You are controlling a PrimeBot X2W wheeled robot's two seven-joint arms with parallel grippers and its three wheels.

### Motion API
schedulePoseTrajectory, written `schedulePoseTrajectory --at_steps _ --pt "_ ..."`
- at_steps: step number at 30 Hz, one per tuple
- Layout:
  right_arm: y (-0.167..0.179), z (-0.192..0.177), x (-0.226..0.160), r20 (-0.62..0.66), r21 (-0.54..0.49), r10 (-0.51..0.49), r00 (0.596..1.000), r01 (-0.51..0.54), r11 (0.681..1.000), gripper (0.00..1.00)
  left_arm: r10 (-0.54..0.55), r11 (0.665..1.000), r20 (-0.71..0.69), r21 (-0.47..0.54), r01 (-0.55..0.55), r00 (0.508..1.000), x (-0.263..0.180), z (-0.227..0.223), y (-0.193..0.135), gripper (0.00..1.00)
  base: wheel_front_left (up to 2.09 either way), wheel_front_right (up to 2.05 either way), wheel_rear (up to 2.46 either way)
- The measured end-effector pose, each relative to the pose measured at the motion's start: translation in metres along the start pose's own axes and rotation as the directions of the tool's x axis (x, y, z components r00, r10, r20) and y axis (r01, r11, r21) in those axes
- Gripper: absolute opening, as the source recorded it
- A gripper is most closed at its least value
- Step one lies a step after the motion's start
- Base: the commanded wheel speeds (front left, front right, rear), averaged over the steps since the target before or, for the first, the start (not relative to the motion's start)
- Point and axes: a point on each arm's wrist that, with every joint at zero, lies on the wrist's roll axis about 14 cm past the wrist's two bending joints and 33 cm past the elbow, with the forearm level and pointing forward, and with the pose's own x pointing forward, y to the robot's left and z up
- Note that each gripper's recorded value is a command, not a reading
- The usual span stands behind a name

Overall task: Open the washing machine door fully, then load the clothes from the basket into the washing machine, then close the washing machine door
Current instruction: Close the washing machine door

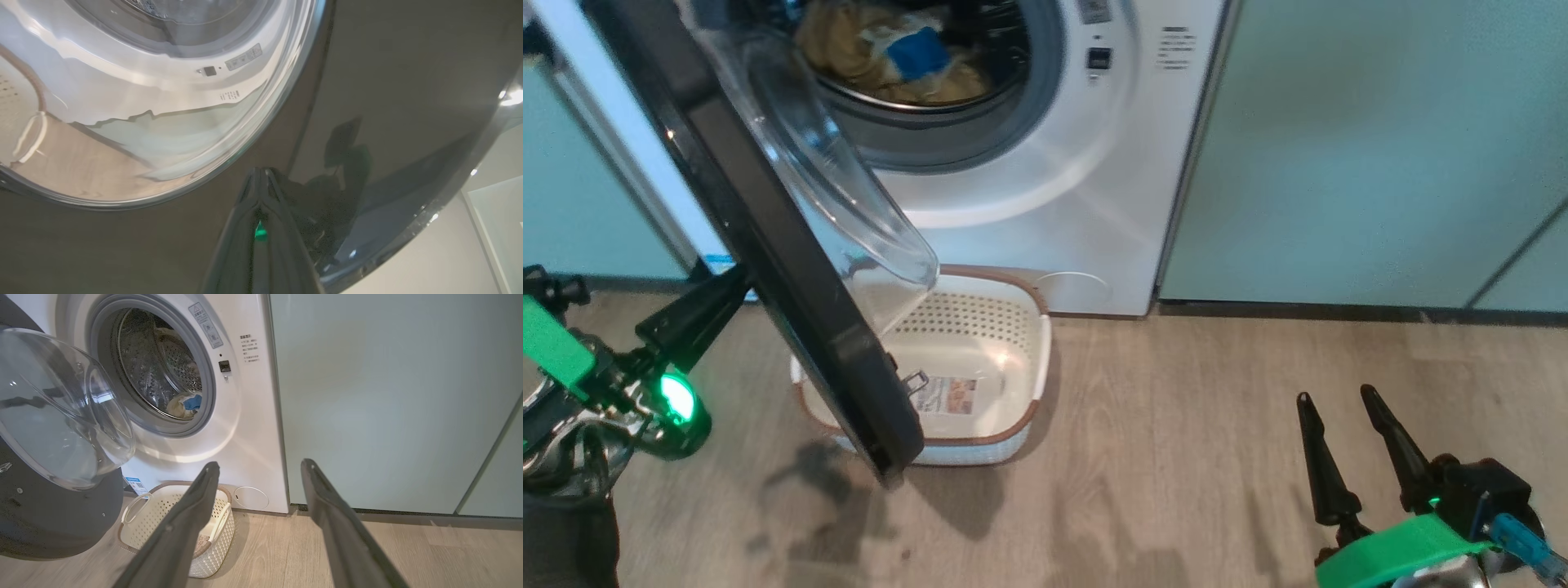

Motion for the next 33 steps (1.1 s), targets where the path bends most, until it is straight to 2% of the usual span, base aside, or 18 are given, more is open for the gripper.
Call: schedulePoseTrajectory --at_steps 12,23,33 --pt "-0.032 0.004 -0.025 0.020 0.007 -0.123 0.992 0.123 0.992 1.00 -0.019 1.000 -0.067 -0.009 0.018 0.998 0.060 -0.018 0.000 0.00 0.00 0.00 0.00" --pt "-0.053 0.013 -0.031 0.047 -0.004 -0.194 0.980 0.194 0.981 1.00 -0.044 0.999 -0.050 -0.025 0.043 0.998 0.113 -0.017 0.003 0.00 0.00 0.00 0.00" --pt "-0.059 0.008 -0.032 0.036 0.002 -0.214 0.976 0.214 0.977 1.00 -0.028 0.999 -0.034 -0.016 0.028 0.999 0.120 -0.014 0.015 0.00 0.00 0.00 0.00"
